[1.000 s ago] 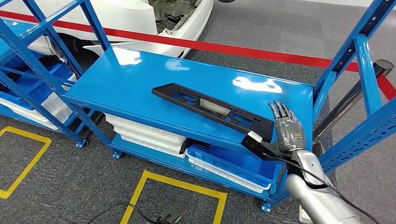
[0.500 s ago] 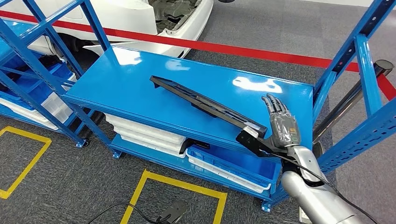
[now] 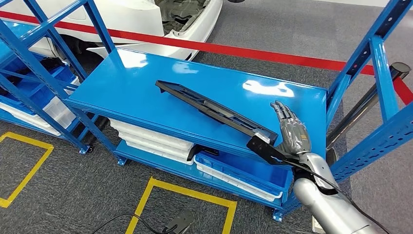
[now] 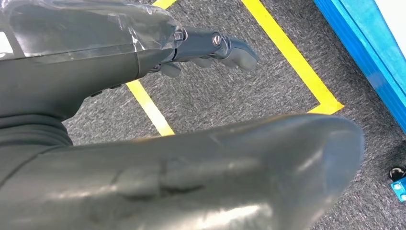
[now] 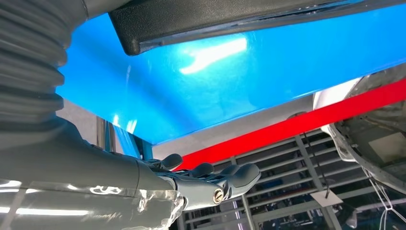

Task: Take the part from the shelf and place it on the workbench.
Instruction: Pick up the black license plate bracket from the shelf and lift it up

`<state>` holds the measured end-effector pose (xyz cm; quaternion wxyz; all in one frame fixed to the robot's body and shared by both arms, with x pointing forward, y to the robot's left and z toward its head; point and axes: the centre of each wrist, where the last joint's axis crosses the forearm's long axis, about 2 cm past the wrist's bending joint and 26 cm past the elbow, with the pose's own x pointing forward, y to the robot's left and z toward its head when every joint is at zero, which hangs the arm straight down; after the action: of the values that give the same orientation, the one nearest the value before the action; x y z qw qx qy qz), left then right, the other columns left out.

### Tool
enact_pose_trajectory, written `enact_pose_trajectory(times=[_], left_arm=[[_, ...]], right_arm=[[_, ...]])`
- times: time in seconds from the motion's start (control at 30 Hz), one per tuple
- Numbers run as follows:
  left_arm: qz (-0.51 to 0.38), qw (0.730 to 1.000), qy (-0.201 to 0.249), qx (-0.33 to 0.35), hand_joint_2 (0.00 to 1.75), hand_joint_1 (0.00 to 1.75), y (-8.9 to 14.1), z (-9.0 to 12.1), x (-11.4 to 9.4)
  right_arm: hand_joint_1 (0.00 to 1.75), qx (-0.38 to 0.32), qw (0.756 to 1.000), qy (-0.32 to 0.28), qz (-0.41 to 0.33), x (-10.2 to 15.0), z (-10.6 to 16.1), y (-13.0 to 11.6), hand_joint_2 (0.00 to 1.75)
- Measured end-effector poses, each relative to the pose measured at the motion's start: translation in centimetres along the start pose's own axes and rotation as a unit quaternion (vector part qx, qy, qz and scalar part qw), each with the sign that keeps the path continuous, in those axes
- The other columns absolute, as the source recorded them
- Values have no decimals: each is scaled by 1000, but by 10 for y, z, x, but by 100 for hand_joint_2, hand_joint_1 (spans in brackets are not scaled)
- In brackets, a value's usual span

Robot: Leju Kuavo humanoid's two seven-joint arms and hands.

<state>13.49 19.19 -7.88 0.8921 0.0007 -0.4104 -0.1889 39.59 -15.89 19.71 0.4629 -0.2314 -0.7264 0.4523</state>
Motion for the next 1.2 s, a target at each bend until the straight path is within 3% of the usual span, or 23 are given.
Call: enact_pose_trajectory(times=[0.4,0.47,0.5,0.6,0.63,0.67,1.2], left_arm=[[2,1000,7,1,0,0,0,0,1],[1,1000,7,0,0,0,0,-1,1],[1,1000,7,0,0,0,0,-1,1],[0,1000,7,-1,0,0,0,-1,1],[0,1000,7,-1,0,0,1,-1,1],[0,1000,7,-1,0,0,1,-1,1],[-3,1000,6,-7,0,0,0,-1,1]], right_arm=[[0,17,1000,23,-12,-10,4,7,175],[13,19,999,28,-13,-13,5,7,175],[36,20,999,30,-13,-14,5,7,175],[143,22,999,36,-12,-17,7,8,175],[164,22,999,38,-11,-18,7,8,175],[175,22,999,40,-10,-19,7,8,175],[175,8,998,65,11,-39,12,-2,175]])
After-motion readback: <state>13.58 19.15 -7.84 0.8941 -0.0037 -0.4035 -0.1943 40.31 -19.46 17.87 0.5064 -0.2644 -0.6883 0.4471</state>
